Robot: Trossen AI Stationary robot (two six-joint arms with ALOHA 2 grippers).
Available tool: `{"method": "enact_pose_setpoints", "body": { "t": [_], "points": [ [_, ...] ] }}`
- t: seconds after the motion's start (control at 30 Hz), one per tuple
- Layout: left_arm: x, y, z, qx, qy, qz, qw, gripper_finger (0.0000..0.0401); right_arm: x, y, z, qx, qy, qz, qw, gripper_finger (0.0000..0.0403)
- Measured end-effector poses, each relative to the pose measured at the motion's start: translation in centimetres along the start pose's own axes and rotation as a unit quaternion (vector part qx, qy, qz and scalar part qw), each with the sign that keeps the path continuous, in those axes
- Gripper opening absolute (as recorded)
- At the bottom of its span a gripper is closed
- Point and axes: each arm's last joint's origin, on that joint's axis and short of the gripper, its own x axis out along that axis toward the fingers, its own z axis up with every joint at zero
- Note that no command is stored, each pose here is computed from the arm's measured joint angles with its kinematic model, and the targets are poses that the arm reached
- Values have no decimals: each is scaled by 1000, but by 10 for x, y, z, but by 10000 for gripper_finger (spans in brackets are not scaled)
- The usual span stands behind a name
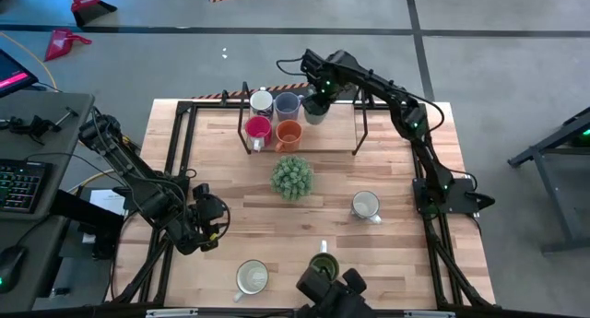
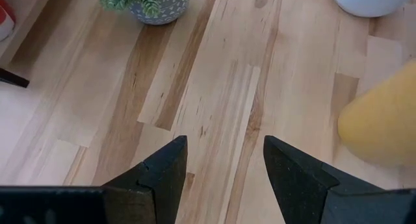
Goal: Place coffee mugs
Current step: Put the light green mug on the shelf
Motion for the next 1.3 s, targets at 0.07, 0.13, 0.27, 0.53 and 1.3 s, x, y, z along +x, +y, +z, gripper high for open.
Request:
{"method": "enact_pose_setpoints", "body": {
  "t": [0.07, 0.13, 0.27, 0.53, 1.3],
  "points": [
    [0, 0, 0, 0, 0, 0, 1000, 190, 5, 0, -2, -3, 14, 0, 1000, 0],
    [0, 0, 0, 0, 0, 0, 1000, 190, 9, 0, -2, -4, 16, -5, 1000, 0],
    [0, 0, 0, 1, 0, 0, 1000, 190, 9, 0, -1, -3, 5, -11, 1000, 0],
    [0, 0, 0, 1, 0, 1, 1000, 190, 9, 0, 3, -2, -18, -19, 1000, 0],
    [0, 0, 0, 1, 0, 1, 1000, 190, 20, 2, 2, 15, -10, -21, 1000, 0]
  ]
}}
